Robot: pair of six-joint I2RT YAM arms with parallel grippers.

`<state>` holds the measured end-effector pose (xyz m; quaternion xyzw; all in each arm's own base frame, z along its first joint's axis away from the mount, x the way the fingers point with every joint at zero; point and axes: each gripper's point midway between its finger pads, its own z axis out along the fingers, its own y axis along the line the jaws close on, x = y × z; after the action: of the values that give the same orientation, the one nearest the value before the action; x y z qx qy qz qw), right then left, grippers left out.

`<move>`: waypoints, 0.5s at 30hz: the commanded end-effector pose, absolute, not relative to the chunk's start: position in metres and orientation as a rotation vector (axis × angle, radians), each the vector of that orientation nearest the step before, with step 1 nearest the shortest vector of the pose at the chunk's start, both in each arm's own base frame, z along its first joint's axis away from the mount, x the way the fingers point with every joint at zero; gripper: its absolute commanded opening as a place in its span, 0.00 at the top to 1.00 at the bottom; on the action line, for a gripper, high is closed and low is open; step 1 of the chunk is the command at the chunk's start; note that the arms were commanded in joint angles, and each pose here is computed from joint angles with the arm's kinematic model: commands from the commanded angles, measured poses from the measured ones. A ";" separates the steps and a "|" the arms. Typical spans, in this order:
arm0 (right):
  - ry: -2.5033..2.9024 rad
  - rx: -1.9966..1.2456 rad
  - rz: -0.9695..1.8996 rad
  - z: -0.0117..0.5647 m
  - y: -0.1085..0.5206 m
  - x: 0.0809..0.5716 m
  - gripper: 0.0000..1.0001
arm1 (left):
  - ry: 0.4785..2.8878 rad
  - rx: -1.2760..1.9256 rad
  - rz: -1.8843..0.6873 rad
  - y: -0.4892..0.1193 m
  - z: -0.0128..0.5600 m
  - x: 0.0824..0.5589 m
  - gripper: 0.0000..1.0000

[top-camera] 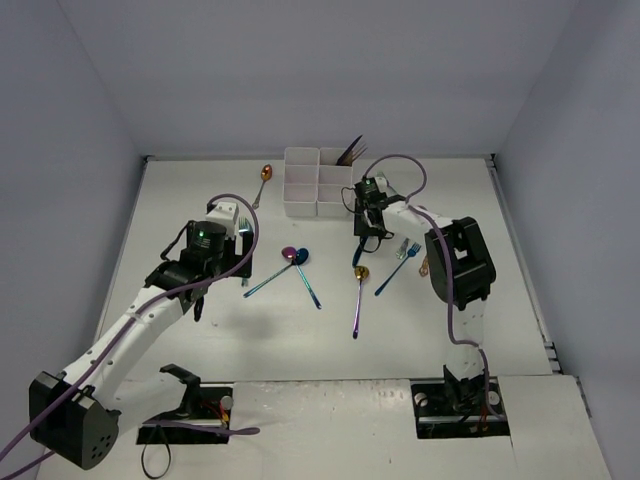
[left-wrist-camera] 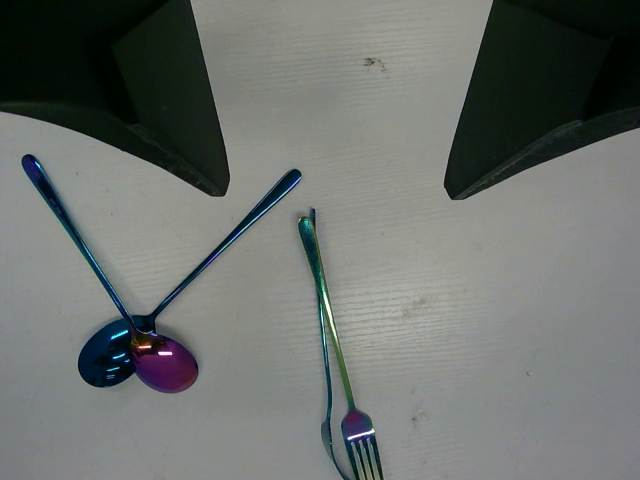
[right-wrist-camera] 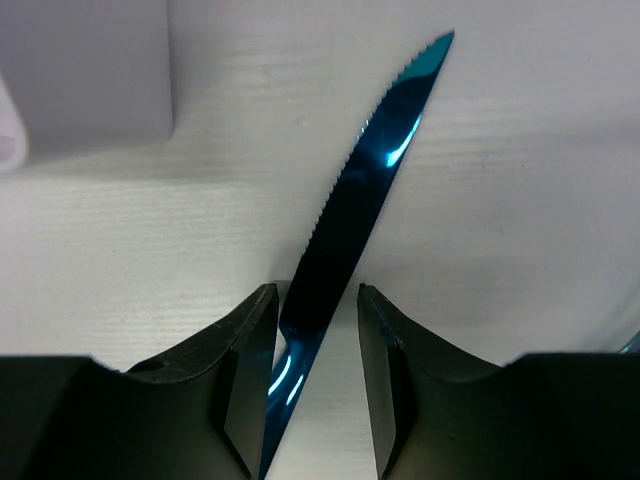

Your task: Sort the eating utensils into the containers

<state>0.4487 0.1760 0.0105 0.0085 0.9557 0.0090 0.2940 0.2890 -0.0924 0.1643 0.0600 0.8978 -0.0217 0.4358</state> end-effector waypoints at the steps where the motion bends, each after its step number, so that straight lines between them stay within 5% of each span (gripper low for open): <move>1: 2.700 0.083 -0.049 -0.003 0.170 0.394 0.65 | 2.147 0.118 -0.093 -0.098 0.193 0.303 0.13; 15: 2.779 0.115 -0.107 -0.010 0.172 0.364 0.71 | 2.149 0.120 -0.096 -0.098 0.193 0.303 0.13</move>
<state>0.4084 0.1973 0.0090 0.0425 0.9651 0.0031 0.2586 0.2891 -0.0925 0.1634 0.0605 0.8984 -0.0216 0.4344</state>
